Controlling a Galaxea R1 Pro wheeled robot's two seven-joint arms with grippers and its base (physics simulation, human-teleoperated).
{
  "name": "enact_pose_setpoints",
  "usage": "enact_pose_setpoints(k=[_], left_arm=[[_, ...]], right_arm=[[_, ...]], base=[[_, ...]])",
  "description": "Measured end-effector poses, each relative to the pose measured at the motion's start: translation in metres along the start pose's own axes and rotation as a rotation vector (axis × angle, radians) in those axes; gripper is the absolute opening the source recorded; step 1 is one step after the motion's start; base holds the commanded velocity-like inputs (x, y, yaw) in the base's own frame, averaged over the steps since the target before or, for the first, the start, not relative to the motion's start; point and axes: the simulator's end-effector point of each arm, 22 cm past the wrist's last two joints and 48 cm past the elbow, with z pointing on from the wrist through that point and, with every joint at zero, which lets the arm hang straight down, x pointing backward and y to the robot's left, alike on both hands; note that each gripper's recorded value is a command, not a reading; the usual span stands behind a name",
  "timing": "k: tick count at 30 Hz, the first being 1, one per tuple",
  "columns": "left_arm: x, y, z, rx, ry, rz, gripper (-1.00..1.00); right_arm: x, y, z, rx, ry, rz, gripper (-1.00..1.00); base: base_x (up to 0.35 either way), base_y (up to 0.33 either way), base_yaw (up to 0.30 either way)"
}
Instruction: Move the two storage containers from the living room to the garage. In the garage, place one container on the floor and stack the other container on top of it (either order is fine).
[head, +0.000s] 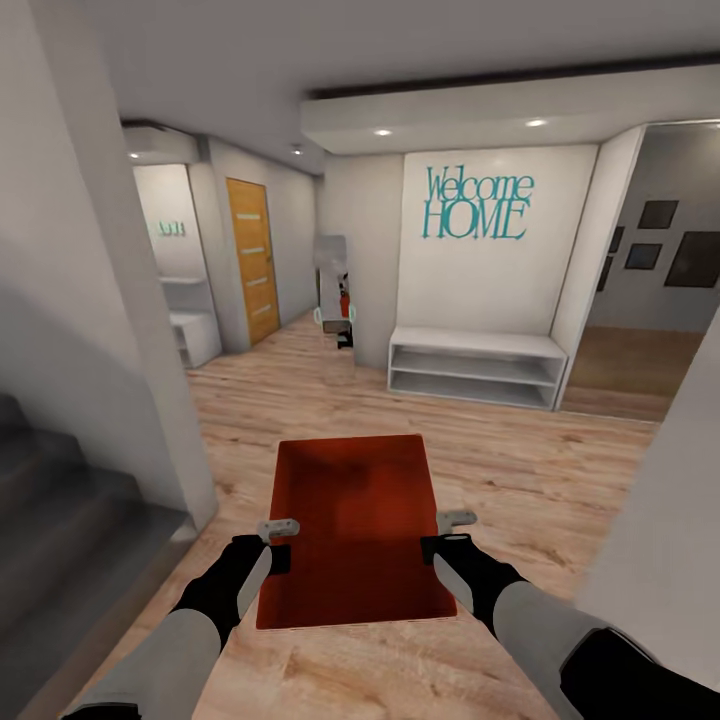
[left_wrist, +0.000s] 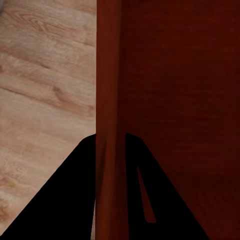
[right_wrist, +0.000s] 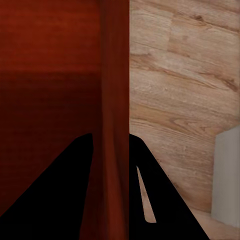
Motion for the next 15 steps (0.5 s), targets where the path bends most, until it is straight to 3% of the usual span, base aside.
enact_pose_setpoints(k=[15], left_arm=[[-0.0019,0.0009,-0.0003,0.002,-0.004,0.003,-1.00]], right_arm=[[-0.0017,0.0009,-0.0004,-0.001,-0.004,-0.001,-1.00]], base=[[0.323,0.000,0.000]])
